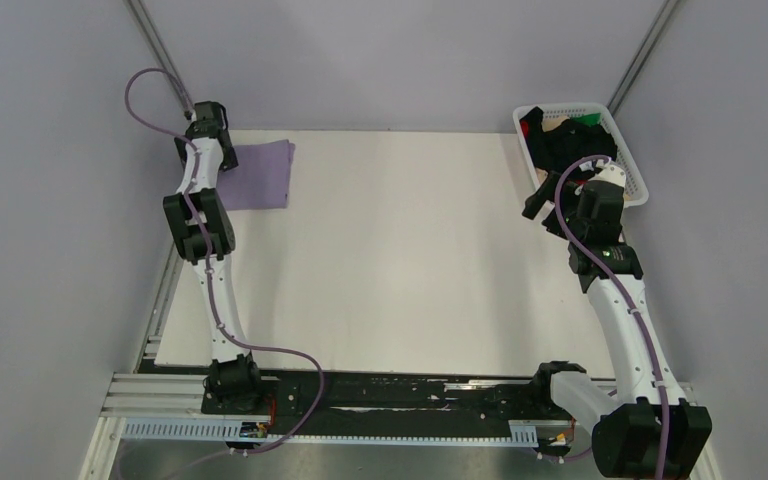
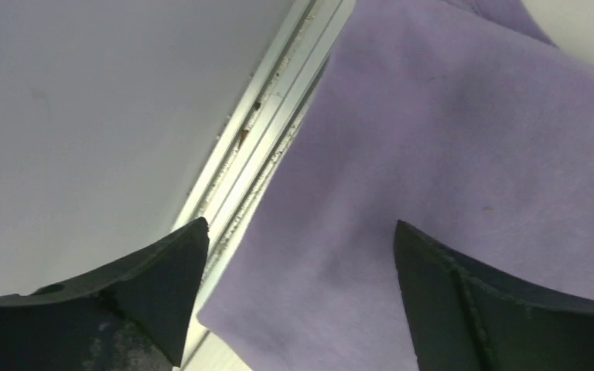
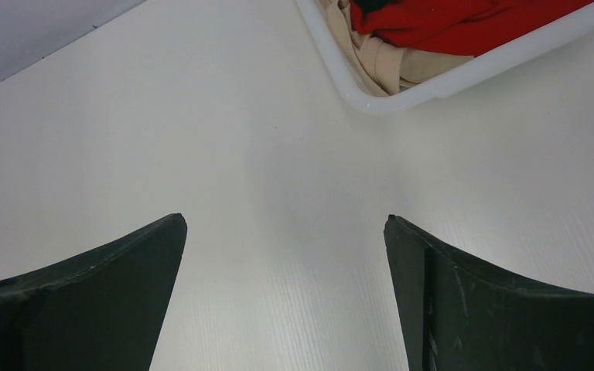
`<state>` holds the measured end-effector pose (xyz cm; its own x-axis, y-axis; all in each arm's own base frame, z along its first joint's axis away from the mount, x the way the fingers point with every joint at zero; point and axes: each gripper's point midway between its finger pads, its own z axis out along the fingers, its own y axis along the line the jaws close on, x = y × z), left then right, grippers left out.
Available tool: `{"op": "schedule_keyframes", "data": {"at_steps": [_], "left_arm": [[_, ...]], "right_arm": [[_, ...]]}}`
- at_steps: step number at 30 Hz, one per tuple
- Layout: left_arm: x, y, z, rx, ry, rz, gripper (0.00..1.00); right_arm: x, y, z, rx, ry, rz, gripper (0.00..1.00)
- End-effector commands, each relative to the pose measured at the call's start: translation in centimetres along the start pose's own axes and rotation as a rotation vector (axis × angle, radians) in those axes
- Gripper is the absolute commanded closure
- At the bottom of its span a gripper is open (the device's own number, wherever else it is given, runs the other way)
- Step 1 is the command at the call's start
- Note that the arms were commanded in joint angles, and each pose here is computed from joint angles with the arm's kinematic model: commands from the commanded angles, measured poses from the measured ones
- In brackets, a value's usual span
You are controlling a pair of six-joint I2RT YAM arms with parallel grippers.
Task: Fold and stack the t-shirts
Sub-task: Put the neatly folded tshirt into the corner of the board with the left arm, then reset both arms
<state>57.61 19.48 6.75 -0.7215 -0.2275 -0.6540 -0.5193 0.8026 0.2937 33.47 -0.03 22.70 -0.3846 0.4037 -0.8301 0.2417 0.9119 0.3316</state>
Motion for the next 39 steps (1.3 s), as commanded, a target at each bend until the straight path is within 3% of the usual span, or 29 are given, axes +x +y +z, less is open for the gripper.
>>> {"op": "schedule_keyframes", "data": {"at_steps": [1,6,11,13,14,15,16,17,19,25,28,33,39], "left_arm": [[-5.0,-0.2,-4.4,0.077,-0.12,-0.101,0.01],[-8.5,-0.6,-9.7,0.22,-0.202,-0.178,0.0],[-8.7,-1.7,-14.8,0.34,-0.221,-0.237,0.0],[-8.7,-1.9,-18.9,0.406,-0.256,-0.248,0.0],[-6.7,-3.3,-18.6,0.451,-0.227,-0.233,0.0],[-7.0,-3.6,-21.6,0.504,-0.272,-0.228,0.0],[-4.2,-5.4,-21.0,0.562,-0.238,-0.202,0.0],[-4.2,-5.7,-24.0,0.616,-0.284,-0.199,0.0],[2.1,-7.6,-24.4,0.688,-0.224,-0.172,0.0],[10.7,-9.4,-29.3,0.874,-0.28,-0.185,0.0],[13.3,-9.6,-30.9,0.917,-0.276,-0.145,0.0],[16.8,-7.2,-31.0,0.823,-0.312,-0.042,0.0],[16.5,-5.5,-31.5,0.785,-0.392,-0.06,0.0]], "right_arm": [[-1.2,-0.1,-0.2,0.005,-0.049,-0.009,0.0],[-1.2,0.1,0.4,0.005,-0.054,0.026,0.0],[-0.3,0.1,1.3,0.003,-0.025,0.094,0.0],[0.5,0.0,1.5,-0.004,-0.006,0.115,0.0],[0.9,-0.2,1.6,-0.003,0.002,0.119,0.0],[1.6,-0.5,1.8,0.003,0.013,0.119,0.0],[2.1,-0.7,1.9,0.006,0.022,0.116,0.0],[2.8,-0.9,2.0,0.003,0.033,0.108,0.0],[4.0,-1.3,2.2,0.001,0.04,0.104,0.0],[9.5,-2.4,2.9,-0.033,0.081,0.171,0.0],[10.7,-2.8,3.1,-0.053,0.052,0.169,0.0],[10.0,-3.9,3.3,-0.022,-0.037,0.147,0.0],[8.7,-4.7,3.4,0.02,-0.098,0.116,0.0]]}}
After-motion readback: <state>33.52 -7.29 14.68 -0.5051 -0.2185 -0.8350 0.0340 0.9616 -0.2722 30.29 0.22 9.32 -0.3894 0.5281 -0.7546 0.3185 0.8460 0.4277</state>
